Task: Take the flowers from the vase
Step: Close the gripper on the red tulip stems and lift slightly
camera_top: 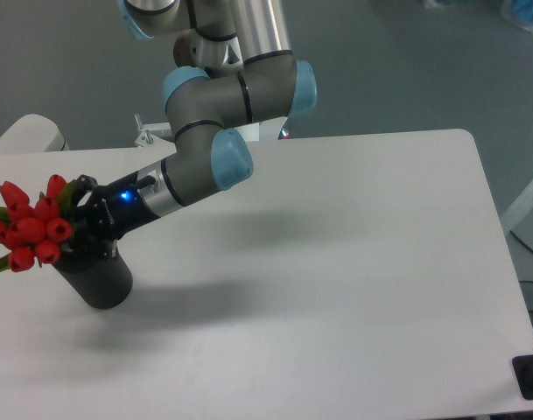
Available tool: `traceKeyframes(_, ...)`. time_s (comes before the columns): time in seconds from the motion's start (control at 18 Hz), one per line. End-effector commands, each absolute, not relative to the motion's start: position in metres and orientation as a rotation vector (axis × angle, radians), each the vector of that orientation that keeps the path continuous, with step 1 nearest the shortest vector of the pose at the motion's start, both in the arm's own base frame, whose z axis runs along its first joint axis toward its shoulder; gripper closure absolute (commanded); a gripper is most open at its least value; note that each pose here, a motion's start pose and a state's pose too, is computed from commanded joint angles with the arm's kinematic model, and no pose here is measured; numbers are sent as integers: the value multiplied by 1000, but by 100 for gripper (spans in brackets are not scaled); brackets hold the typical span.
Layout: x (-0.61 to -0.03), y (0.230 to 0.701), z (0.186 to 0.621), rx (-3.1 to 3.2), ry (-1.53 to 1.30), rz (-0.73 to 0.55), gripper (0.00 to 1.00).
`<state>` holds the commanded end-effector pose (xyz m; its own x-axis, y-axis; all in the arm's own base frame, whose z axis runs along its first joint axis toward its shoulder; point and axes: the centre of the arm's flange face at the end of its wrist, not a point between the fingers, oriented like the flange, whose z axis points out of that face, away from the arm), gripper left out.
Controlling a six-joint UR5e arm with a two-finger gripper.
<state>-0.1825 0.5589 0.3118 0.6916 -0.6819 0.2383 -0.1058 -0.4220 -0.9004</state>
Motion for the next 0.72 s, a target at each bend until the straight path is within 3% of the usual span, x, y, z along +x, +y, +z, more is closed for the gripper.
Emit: traceKeyframes(0.72,-205,542,361,-1843,464,-758,75)
